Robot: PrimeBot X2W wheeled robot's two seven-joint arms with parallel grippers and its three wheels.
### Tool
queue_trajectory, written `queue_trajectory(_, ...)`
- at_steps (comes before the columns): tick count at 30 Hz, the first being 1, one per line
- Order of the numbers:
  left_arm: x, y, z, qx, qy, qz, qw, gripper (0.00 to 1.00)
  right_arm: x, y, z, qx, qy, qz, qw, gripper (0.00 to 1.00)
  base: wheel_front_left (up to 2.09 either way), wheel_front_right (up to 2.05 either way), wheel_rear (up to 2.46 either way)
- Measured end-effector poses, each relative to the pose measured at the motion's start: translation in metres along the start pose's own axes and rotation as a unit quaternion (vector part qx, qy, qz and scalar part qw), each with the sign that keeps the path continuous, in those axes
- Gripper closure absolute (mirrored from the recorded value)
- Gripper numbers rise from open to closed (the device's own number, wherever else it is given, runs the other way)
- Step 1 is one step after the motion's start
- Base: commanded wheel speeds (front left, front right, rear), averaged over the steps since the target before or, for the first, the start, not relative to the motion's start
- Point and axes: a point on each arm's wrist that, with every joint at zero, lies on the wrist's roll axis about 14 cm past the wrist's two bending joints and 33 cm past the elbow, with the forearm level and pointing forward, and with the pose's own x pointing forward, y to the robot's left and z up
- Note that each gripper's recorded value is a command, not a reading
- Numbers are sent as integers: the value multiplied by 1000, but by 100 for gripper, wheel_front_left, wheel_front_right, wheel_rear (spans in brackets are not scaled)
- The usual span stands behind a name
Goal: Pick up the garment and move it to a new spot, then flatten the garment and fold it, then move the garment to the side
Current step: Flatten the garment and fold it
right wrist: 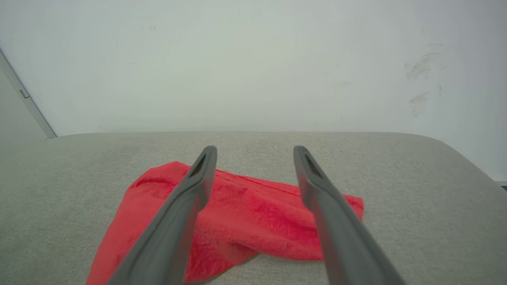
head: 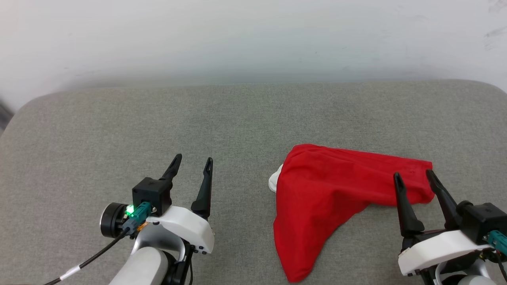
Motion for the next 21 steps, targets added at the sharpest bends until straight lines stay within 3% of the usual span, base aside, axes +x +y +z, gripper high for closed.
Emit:
queue_trajectory(6,5,-7,8,-5,-8,-15,1000,0,-3,-2,-1,1,5,-3,1000,0,0,0,0)
queue_trajectory(12,31,-53,10,-2,22,-111,994,0,2,-3,-7,0,13,-4,1000,0,0,0,0)
queue_trajectory(17,44,-95,-21,17,114,-208,971,0,7,-8,-11,1,17,-11,1000,0,0,0,0)
queue_trajectory(21,41,-110,-64,39,210,-252,944,0,3,-19,-20,5,32,-28,999,0,0,0,0)
